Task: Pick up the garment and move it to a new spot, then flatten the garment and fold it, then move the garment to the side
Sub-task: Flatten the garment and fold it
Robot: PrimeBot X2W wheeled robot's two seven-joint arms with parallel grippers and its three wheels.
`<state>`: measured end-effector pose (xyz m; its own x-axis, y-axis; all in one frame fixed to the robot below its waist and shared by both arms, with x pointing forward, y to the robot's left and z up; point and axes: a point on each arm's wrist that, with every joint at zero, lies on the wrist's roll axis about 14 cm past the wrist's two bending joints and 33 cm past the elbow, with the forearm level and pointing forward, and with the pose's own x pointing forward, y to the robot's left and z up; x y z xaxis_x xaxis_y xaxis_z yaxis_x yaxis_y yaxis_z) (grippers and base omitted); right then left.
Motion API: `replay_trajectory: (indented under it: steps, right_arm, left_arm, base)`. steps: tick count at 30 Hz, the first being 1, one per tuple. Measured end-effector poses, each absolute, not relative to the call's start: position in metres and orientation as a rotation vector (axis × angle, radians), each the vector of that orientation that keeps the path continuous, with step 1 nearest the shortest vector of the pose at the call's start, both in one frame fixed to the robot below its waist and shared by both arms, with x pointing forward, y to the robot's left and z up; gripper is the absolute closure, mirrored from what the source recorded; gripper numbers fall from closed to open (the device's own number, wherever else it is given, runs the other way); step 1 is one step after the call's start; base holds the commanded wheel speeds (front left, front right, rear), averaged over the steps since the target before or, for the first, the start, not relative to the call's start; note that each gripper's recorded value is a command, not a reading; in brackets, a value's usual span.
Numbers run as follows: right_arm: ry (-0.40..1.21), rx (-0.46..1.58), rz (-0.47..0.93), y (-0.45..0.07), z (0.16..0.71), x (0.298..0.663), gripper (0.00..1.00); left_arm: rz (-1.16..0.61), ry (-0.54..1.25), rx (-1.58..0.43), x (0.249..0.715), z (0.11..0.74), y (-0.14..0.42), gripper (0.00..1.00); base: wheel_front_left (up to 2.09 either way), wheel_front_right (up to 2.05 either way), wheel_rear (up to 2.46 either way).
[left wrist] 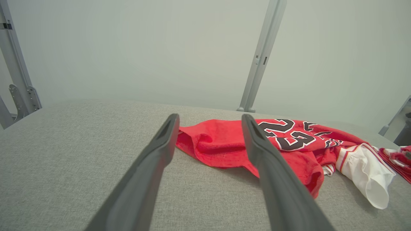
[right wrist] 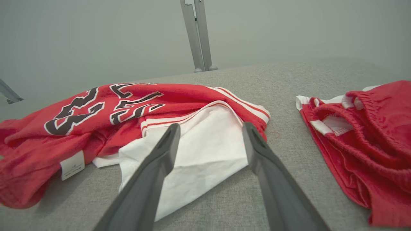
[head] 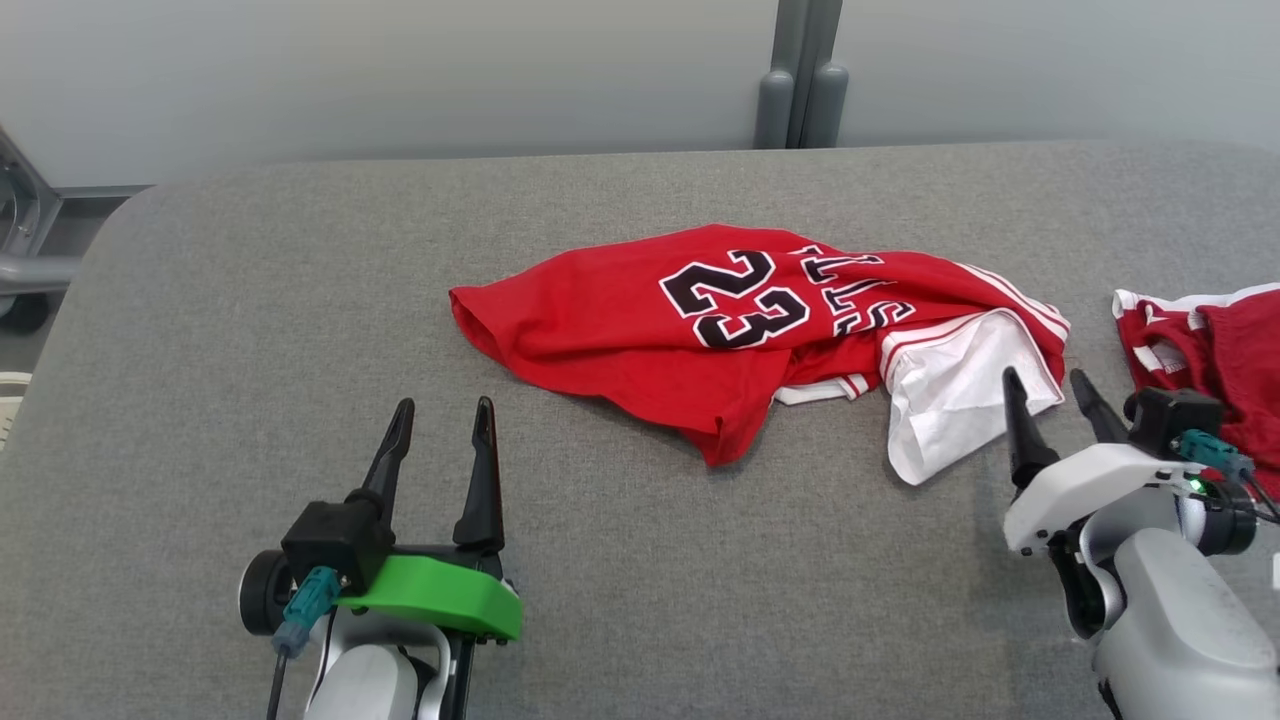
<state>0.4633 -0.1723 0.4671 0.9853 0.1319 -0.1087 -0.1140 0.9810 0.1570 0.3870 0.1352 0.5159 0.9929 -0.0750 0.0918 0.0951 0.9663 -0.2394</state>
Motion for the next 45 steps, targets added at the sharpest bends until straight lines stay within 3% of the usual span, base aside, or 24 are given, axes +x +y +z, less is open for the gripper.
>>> replay_trajectory:
  steps: [15,16,17,20,21,27,39,40,42,43,45]
  right_arm:
    - [0.331,0.19,0.144,-0.129,0.412,0.463,0.0]
    - [0.344,0.192,0.141,-0.128,0.409,0.462,0.17]
    - [0.353,0.192,0.141,-0.127,0.407,0.462,0.51]
    - [0.368,0.193,0.141,-0.125,0.403,0.459,0.99]
    - [0.365,0.194,0.138,-0.126,0.404,0.459,1.0]
    - [0.278,0.219,0.101,-0.141,0.426,0.464,1.0]
    - [0.172,0.237,0.002,-0.187,0.438,0.429,1.0]
    - [0.163,0.233,0.005,-0.186,0.441,0.428,0.95]
    - [0.155,0.227,0.02,-0.181,0.443,0.427,0.52]
    - [0.155,0.22,0.032,-0.177,0.444,0.427,0.0]
    - [0.158,0.217,0.044,-0.173,0.443,0.427,0.0]
  left_arm:
    - [-0.04,-0.07,-0.231,0.379,0.51,0.151,0.0]
    - [-0.037,-0.069,-0.231,0.379,0.51,0.152,0.0]
    - [-0.034,-0.068,-0.231,0.379,0.509,0.153,0.0]
    - [-0.034,-0.066,-0.231,0.379,0.509,0.153,0.0]
    - [-0.037,-0.064,-0.231,0.38,0.508,0.152,0.0]
    - [-0.066,-0.06,-0.233,0.383,0.508,0.142,0.0]
    - [-0.139,-0.04,-0.249,0.385,0.503,0.115,0.0]
    - [-0.145,-0.039,-0.249,0.386,0.503,0.113,0.0]
    - [-0.153,-0.037,-0.249,0.386,0.503,0.111,0.0]
    - [-0.155,-0.037,-0.249,0.386,0.503,0.11,0.0]
    - [-0.156,-0.037,-0.249,0.386,0.503,0.11,0.0]
  base:
    - [0.0,0.0,0.0]
    - [0.0,0.0,0.0]
    - [0.0,0.0,0.0]
    - [0.0,0.0,0.0]
    - [0.0,0.0,0.0]
    - [0.0,0.0,0.0]
    - [0.0,0.0,0.0]
    - [0.0,0.0,0.0]
    - [0.0,0.0,0.0]
    - [0.0,0.0,0.0]
    - [0.0,0.0,0.0]
